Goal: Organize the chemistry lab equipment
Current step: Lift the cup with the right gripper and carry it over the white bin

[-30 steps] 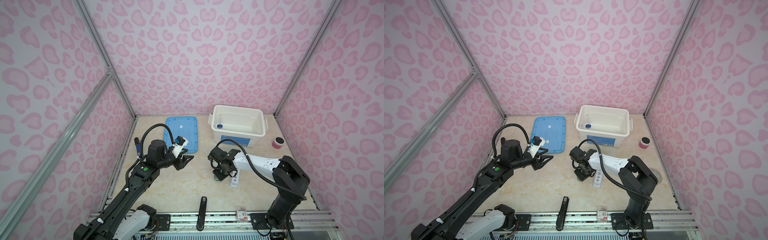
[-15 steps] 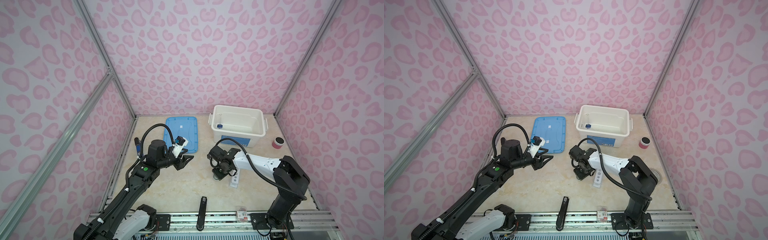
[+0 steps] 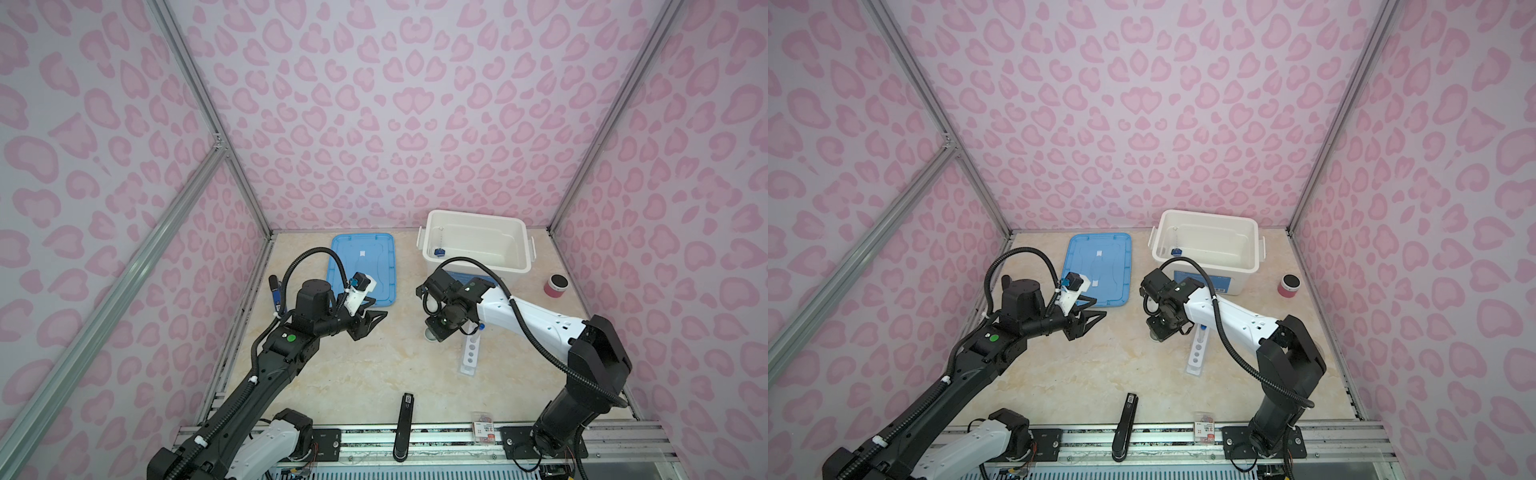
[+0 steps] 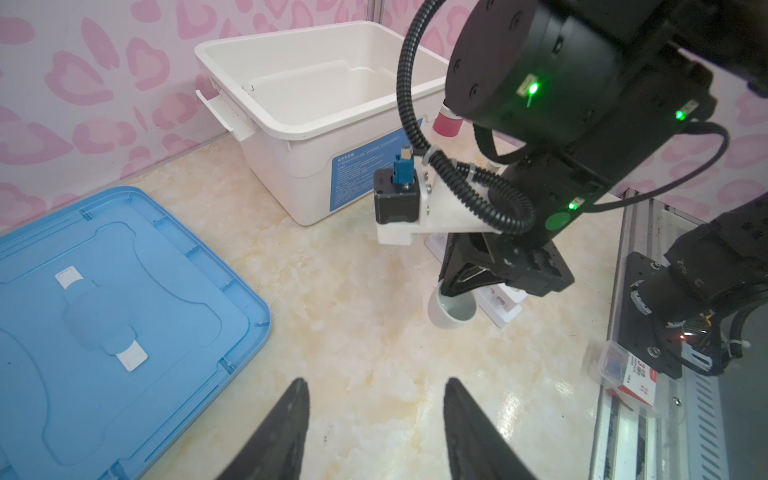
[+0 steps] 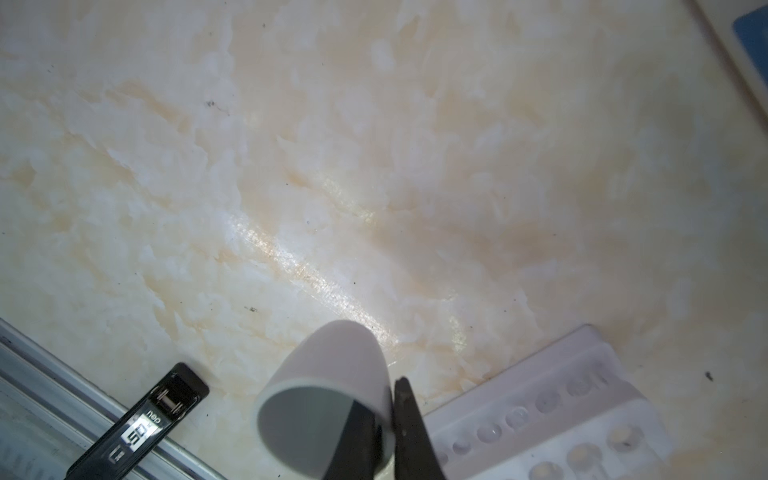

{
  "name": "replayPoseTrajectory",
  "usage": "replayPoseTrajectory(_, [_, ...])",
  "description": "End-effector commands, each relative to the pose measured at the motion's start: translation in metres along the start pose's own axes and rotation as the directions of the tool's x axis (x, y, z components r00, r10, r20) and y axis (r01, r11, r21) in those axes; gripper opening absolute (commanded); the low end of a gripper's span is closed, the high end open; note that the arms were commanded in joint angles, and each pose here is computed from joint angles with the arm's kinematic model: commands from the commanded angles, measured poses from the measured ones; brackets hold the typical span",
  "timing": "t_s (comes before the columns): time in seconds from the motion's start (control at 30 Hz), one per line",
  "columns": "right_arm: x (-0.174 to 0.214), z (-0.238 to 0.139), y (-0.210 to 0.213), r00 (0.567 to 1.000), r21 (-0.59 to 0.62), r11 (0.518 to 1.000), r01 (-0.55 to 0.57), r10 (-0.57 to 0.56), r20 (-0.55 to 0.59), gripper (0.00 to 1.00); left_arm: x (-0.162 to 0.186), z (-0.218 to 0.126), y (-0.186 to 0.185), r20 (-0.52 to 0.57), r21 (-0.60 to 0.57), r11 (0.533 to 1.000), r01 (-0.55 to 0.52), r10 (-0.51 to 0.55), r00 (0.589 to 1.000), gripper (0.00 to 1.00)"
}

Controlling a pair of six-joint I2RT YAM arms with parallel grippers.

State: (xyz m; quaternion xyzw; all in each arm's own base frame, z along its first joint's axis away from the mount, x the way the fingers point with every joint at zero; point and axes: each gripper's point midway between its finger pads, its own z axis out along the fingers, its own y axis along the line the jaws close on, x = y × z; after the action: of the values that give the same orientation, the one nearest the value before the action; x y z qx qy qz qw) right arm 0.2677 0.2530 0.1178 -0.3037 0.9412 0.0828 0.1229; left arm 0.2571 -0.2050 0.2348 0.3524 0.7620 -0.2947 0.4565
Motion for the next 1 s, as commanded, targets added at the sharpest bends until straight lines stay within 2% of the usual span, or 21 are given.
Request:
replayPoseTrajectory(0.0, [-0.004, -0.018, -0.01, 1.0, 0.017, 1.0, 0.015, -0.015, -0.002, 0.09, -0.006, -0.002, -0.001, 0.024, 0.002, 1.0, -0.02, 0.02, 1.0, 0.54])
replayPoseTrajectory(0.13, [-0.018, -0.034, -0.026, 1.0, 0.041, 0.999, -0.006, 0.005, 0.023, 0.09, -0.007, -0.002, -0.001, 0.025, 0.001, 1.0, -0.02, 0.02, 0.999, 0.54])
replayPoseTrajectory(0.37, [-0.057, -0.086, -0.047, 0.989, 0.047, 0.998, -0.031, 0.024, 0.144, 0.09, -0.007, -0.003, -0.001, 0.028, -0.001, 1.0, -0.022, 0.022, 0.999, 0.54])
replayPoseTrajectory(0.6, [-0.072, -0.112, -0.104, 0.968, 0.174, 0.976, -0.133, 0.09, 0.235, 0.09, -0.007, -0.002, -0.001, 0.026, 0.004, 1.0, -0.022, 0.022, 0.999, 0.54])
replayPoseTrajectory(0.83, [-0.094, -0.13, -0.156, 0.922, 0.191, 0.95, -0.246, 0.169, 0.348, 0.09, -0.006, -0.002, -0.001, 0.024, 0.0, 1.0, -0.019, 0.019, 1.0, 0.54])
replayPoseTrajectory(0.97, [-0.099, -0.135, -0.187, 0.907, 0.202, 0.934, -0.294, 0.206, 0.367, 0.09, -0.006, -0.002, -0.001, 0.021, 0.0, 1.0, -0.017, 0.017, 1.0, 0.54])
